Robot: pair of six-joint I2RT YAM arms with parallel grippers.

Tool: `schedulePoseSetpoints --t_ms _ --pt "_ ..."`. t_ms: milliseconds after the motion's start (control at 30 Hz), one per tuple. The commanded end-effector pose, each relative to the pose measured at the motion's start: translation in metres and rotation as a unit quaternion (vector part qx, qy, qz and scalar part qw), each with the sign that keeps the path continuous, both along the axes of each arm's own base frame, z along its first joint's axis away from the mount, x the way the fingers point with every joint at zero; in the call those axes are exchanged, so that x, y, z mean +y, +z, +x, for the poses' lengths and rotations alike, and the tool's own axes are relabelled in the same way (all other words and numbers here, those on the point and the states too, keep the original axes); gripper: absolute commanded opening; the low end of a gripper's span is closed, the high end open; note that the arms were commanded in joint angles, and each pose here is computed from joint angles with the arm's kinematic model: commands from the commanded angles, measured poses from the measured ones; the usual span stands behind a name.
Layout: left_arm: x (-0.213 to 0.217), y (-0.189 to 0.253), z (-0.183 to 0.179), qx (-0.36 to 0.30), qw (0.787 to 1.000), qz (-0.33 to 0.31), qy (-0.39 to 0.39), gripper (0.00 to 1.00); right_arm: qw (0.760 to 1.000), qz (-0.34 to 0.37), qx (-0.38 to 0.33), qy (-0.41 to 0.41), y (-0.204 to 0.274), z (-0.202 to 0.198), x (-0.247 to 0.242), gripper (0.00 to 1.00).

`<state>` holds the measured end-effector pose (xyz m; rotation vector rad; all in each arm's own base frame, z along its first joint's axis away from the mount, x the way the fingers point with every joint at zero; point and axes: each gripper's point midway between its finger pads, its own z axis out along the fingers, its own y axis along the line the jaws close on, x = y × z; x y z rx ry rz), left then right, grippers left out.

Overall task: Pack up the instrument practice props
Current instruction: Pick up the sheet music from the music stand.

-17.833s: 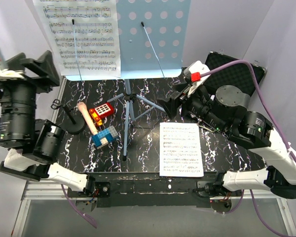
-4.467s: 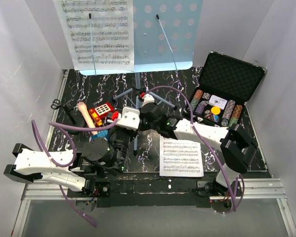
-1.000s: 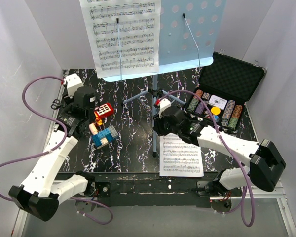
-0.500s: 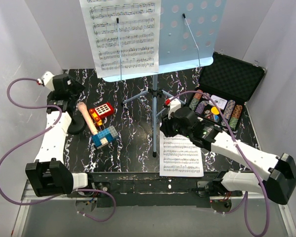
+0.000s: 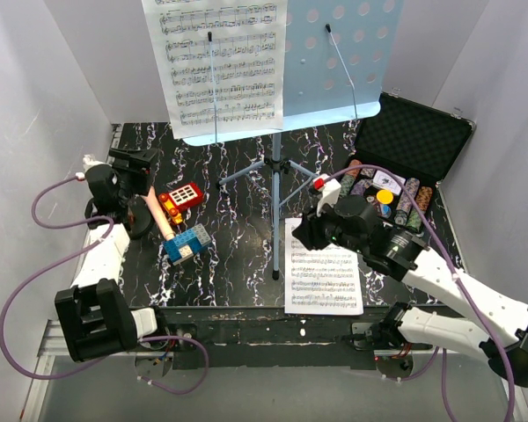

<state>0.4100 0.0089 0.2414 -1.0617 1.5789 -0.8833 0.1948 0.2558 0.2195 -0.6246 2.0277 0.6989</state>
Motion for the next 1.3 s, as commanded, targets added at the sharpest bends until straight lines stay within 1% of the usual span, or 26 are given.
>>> schedulePoseSetpoints --t_ms 0,33,100,133,267,333,467,567,633,700,733,767,800,833,867,967,1033,1267 --pt "-0.031 0.066 -0.011 -0.134 0.986 -0.054 -0.087 0.79 0.999 0.035 -0.027 0.011 0.041 -0.010 -0.006 0.42" --pt "-0.038 0.073 -0.015 -0.149 0.981 -0.061 -0.109 0.82 0.999 0.036 -0.032 0.011 0.044 -0.011 -0.008 0.42" --pt "-0.051 0.082 -0.023 -0.171 0.971 -0.073 -0.152 0.96 0.998 0.038 -0.039 0.009 0.050 -0.011 -0.012 0.42" --pt "-0.058 0.084 -0.028 -0.174 0.967 -0.076 -0.172 0.98 0.998 0.036 -0.042 0.010 0.052 -0.012 -0.013 0.42" --pt "-0.076 0.084 -0.050 -0.163 0.959 -0.057 -0.224 0.98 0.998 0.033 -0.053 0.011 0.063 -0.013 -0.017 0.42" --pt "-0.092 0.085 -0.061 -0.179 0.949 -0.043 -0.257 0.98 0.998 0.032 -0.057 0.012 0.068 -0.012 -0.018 0.42" --pt "-0.108 0.083 -0.078 -0.195 0.937 -0.028 -0.290 0.98 0.998 0.024 -0.062 0.010 0.075 -0.013 -0.023 0.42" --pt "-0.122 0.091 -0.094 -0.229 0.916 -0.027 -0.329 0.98 0.998 0.019 -0.067 0.007 0.078 -0.014 -0.028 0.42" --pt "-0.127 0.094 -0.104 -0.248 0.910 -0.020 -0.333 0.95 0.997 0.017 -0.070 0.004 0.078 -0.014 -0.030 0.42" --pt "-0.130 0.100 -0.120 -0.288 0.897 -0.019 -0.335 0.91 0.997 0.015 -0.071 0.004 0.079 -0.015 -0.033 0.42" --pt "-0.131 0.105 -0.129 -0.318 0.888 -0.017 -0.332 0.87 0.997 0.013 -0.073 0.004 0.079 -0.015 -0.033 0.42" --pt "-0.133 0.111 -0.142 -0.360 0.872 -0.007 -0.331 0.82 0.997 0.010 -0.073 0.005 0.078 -0.016 -0.035 0.42" --pt "-0.134 0.111 -0.149 -0.374 0.867 -0.006 -0.329 0.79 0.997 0.009 -0.075 0.007 0.079 -0.017 -0.035 0.42" --pt "-0.136 0.118 -0.159 -0.402 0.853 0.006 -0.333 0.76 0.997 0.007 -0.075 0.006 0.079 -0.017 -0.036 0.41" --pt "-0.139 0.122 -0.166 -0.417 0.844 0.015 -0.338 0.73 0.997 0.006 -0.075 0.007 0.079 -0.017 -0.037 0.41" --pt "-0.141 0.139 -0.178 -0.459 0.822 0.031 -0.337 0.65 0.997 0.009 -0.082 0.009 0.085 -0.019 -0.039 0.41" --pt "-0.139 0.153 -0.179 -0.481 0.811 0.036 -0.330 0.63 0.996 0.014 -0.086 0.009 0.091 -0.019 -0.039 0.41" --pt "-0.132 0.210 -0.175 -0.544 0.781 0.052 -0.302 0.64 0.994 0.030 -0.099 0.015 0.117 -0.021 -0.039 0.41"
